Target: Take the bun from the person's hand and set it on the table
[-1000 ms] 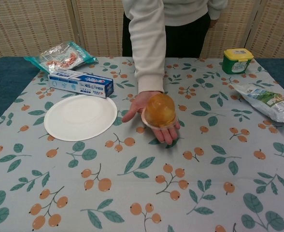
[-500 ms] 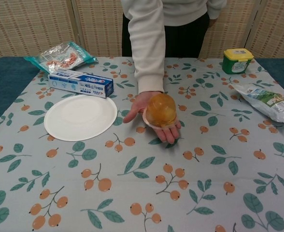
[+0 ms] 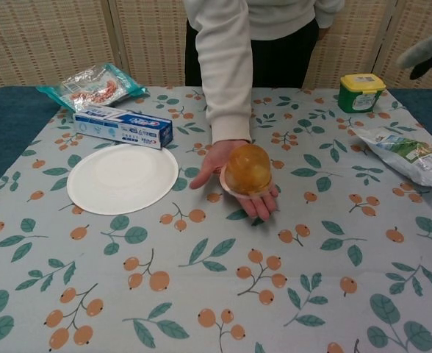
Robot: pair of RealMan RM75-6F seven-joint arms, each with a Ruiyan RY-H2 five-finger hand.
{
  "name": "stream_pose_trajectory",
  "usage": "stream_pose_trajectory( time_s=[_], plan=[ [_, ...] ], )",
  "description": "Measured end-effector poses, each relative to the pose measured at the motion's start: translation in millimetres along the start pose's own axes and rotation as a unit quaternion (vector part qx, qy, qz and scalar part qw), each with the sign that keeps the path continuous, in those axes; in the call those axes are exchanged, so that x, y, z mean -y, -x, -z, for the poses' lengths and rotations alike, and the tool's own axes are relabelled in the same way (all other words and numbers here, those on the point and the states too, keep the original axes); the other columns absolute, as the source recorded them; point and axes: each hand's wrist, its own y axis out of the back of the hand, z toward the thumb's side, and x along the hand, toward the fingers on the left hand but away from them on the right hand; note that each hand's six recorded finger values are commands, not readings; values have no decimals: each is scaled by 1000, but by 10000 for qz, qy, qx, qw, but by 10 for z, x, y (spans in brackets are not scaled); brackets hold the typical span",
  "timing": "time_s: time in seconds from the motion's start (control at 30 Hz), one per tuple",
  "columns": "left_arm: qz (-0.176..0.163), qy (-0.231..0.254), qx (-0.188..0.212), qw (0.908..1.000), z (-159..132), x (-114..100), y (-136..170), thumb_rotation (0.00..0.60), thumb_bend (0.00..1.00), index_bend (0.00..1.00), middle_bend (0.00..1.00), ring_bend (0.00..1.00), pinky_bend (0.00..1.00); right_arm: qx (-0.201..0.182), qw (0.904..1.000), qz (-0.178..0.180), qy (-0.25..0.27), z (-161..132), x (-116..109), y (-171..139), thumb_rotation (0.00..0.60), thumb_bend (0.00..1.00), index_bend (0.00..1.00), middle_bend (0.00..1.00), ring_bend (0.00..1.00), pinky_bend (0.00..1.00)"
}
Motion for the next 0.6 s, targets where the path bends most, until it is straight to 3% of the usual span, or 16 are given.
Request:
stream_pose_trajectory(
  time_s=[0.23,0.6],
  plan=[
    [11,5,-61,10000,43,10,44,600,278,38,39,111,64,-705,9966,-421,31,-532,137,628,600,251,63,132,111,272],
    [2,11,-205,9998,140,-3,130,600,278,38,38,112,63,-1077,9912,-753,-187,-1010,444,1333,600,252,61,129,105,272]
  ],
)
